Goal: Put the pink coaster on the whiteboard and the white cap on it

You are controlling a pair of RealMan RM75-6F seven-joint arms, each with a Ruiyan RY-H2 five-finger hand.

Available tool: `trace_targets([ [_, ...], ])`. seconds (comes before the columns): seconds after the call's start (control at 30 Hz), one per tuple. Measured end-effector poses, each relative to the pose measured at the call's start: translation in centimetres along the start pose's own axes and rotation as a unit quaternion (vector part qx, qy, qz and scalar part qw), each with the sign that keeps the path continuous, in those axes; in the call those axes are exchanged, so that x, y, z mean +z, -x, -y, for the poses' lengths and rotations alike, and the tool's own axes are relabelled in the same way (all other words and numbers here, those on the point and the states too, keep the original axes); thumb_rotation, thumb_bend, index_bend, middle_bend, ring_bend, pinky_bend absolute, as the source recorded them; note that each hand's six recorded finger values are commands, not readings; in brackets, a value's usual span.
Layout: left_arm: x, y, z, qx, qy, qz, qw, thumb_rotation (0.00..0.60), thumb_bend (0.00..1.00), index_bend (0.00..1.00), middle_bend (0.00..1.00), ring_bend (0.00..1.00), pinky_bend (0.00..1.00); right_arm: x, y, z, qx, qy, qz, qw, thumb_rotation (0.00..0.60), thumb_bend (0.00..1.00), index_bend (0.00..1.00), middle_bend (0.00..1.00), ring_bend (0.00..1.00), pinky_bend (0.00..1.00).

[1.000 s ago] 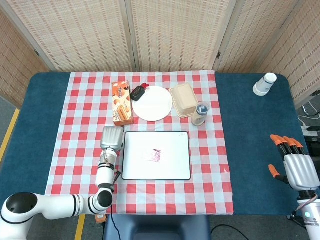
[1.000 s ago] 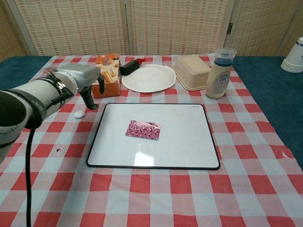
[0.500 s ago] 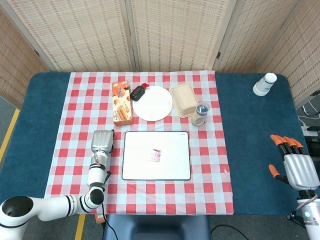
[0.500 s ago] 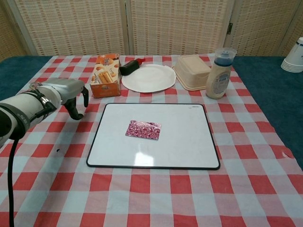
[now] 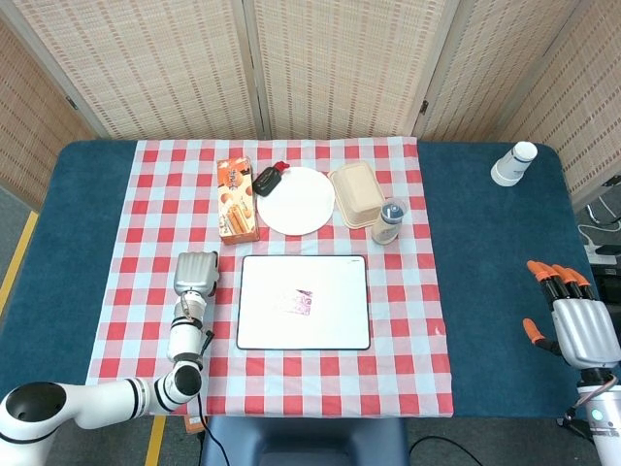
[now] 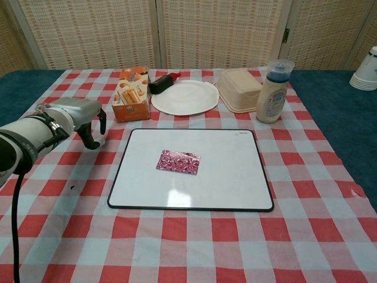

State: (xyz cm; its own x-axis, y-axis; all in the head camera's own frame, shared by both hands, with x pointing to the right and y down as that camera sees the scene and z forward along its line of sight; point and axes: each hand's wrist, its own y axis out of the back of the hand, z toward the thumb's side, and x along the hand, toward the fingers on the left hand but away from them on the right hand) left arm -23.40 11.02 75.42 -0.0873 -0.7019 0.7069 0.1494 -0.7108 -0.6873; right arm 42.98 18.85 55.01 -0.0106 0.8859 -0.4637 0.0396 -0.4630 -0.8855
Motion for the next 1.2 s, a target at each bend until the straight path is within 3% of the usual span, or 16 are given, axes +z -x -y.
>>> trace_targets([
  [0.83, -0.4, -0.8, 0.9, -0.004, -0.004, -0.005, 1.0000, 0.600, 0.34, 0.45, 1.00, 1.00, 1.00, -0.1, 0.1, 0.0, 0.005, 0.000, 0.001, 1.0000, 0.600, 0.30, 0.09, 0.13, 0.00, 0.14],
  [1.2, 0.0, -0.5, -0.4, 0.013, 0.004, 0.001, 0.9999, 0.600, 0.34, 0.47, 1.00, 1.00, 1.00, -0.1, 0.2, 0.1, 0.006, -0.001, 0.003, 1.0000, 0.600, 0.30, 0.09, 0.13, 0.00, 0.14],
])
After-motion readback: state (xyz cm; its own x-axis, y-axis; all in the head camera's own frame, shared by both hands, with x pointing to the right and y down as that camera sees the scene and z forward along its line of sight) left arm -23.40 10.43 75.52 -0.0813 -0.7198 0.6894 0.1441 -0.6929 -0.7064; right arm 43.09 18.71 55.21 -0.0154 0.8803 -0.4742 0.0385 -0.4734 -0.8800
